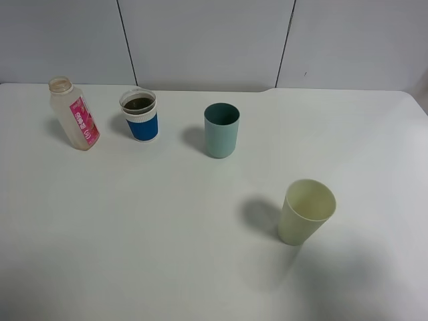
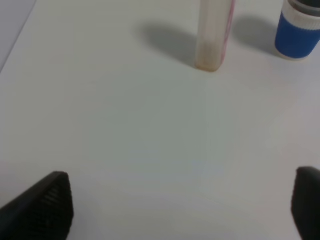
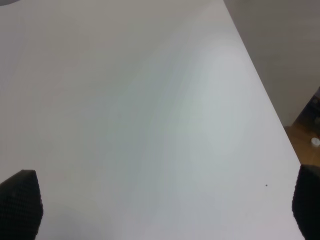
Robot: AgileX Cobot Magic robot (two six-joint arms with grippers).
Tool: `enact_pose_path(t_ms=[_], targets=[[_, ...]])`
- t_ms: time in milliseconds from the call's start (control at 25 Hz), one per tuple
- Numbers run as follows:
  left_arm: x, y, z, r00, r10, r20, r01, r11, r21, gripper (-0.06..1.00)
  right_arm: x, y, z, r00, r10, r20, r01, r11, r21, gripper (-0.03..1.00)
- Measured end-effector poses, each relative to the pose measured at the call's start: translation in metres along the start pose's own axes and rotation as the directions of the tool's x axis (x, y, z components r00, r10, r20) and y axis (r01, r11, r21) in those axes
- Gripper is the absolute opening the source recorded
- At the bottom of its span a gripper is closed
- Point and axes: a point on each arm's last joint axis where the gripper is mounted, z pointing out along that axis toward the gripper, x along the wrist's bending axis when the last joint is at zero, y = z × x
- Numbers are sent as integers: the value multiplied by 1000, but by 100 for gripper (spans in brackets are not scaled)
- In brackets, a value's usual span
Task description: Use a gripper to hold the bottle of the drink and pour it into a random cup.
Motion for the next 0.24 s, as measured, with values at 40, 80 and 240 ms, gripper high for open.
enact_pose_path(t_ms=[40, 80, 240], targets=[[0, 0, 0, 1000, 0, 0, 0, 1000, 0, 82, 0, 0, 0, 1000, 0, 0, 0, 1000, 0, 100], [0, 0, 0, 1000, 0, 0, 0, 1000, 0, 82, 0, 0, 0, 1000, 0, 0, 0, 1000, 0, 100], [0, 0, 0, 1000, 0, 0, 0, 1000, 0, 82, 0, 0, 0, 1000, 0, 0, 0, 1000, 0, 100]])
